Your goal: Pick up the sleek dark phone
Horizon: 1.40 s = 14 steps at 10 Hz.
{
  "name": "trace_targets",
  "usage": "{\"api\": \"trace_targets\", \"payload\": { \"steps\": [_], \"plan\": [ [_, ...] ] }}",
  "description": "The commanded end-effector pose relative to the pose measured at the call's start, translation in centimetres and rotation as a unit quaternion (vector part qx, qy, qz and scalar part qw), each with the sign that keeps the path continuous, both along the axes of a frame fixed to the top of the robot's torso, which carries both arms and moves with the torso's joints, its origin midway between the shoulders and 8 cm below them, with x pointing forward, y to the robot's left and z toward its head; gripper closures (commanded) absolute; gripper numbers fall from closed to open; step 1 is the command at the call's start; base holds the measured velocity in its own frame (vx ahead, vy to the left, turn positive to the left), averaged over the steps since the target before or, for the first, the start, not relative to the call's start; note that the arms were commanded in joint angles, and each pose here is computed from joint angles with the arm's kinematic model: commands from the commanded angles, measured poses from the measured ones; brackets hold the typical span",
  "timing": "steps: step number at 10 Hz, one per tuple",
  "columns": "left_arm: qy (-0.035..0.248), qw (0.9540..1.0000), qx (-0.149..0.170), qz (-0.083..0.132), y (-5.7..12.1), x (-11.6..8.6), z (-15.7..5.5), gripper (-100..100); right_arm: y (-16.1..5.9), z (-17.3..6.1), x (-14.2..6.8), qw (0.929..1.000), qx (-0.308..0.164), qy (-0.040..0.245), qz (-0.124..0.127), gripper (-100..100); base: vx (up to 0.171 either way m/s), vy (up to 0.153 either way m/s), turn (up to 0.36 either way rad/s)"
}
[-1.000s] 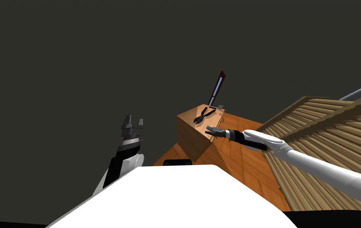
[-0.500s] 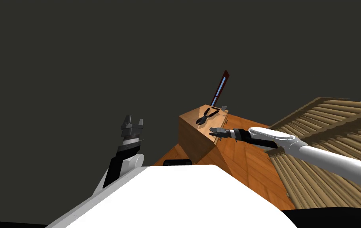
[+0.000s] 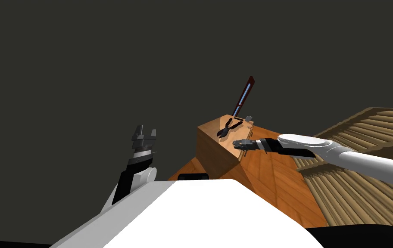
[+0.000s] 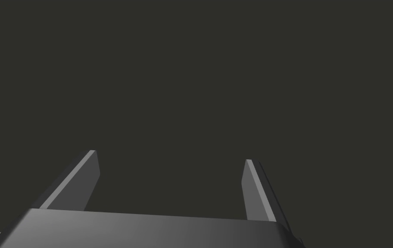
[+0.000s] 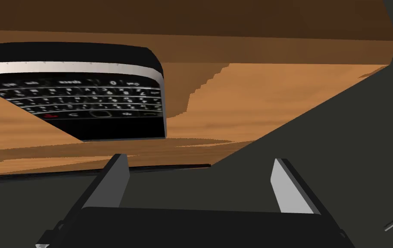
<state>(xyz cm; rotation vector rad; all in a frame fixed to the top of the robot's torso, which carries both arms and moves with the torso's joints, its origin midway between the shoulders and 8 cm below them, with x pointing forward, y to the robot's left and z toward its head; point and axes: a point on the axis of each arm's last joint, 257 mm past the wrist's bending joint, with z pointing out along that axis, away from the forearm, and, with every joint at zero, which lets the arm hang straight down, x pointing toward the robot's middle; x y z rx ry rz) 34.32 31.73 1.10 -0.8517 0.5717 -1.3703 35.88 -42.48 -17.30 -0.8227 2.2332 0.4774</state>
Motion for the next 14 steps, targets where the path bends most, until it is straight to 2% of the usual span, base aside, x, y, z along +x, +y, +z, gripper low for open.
{"api": "trace_targets", "payload": {
  "steps": [1,2,4,6,7,8,9,10,11,13,14],
  "plan": [
    [0.0,1.0,0.0,0.0,0.0,0.0,0.0,0,-1.0,0.2,-0.3,0.9996,-0.025,0.011,0.002,-100,0.036,0.03,0.05],
    [0.0,1.0,0.0,0.0,0.0,0.0,0.0,0,-2.7,-0.3,-1.1,0.9984,-0.049,0.029,-0.003,-100,0.035,0.034,0.073],
    [0.0,1.0,0.0,0.0,0.0,0.0,0.0,0,-3.1,0.2,-0.9,0.9975,-0.063,0.031,0.002,-100,0.015,0.022,0.022],
    [0.0,1.0,0.0,0.0,0.0,0.0,0.0,0,-6.4,-0.3,-2.6,0.9912,-0.112,0.07,-0.005,-100,0.03,0.034,0.085],
    [0.0,1.0,0.0,0.0,0.0,0.0,0.0,0,-6.6,0.1,-2.4,0.9901,-0.121,0.071,-0.002,-100,0.033,0.033,0.039],
    [0.0,1.0,0.0,0.0,0.0,0.0,0.0,0,-8.0,0.0,-3.3,0.9853,-0.145,0.09,-0.003,-100,0.029,0.036,0.069],
    [0.0,1.0,0.0,0.0,0.0,0.0,0.0,0,-8.0,0.0,-3.3,0.9853,-0.145,0.09,-0.003,-100,0.024,0.026,0.027],
    [0.0,1.0,0.0,0.0,0.0,0.0,0.0,0,-9.2,-0.2,-4.1,0.9806,-0.163,0.108,-0.006,-100,0.019,0.028,0.041],
    [0.0,1.0,0.0,0.0,0.0,0.0,0.0,0,-9.1,-0.3,-4.3,0.9817,-0.152,0.113,-0.015,-100,0.018,0.021,0.028],
    [0.0,1.0,0.0,0.0,0.0,0.0,0.0,0,-9.3,-0.1,-4.1,0.9802,-0.166,0.109,-0.005,-100,0.006,0.004,0.0],
    [0.0,1.0,0.0,0.0,0.0,0.0,0.0,0,-10.4,-0.2,-4.9,0.975,-0.183,0.126,-0.006,-100,0.013,0.014,0.047]
  ]
}}
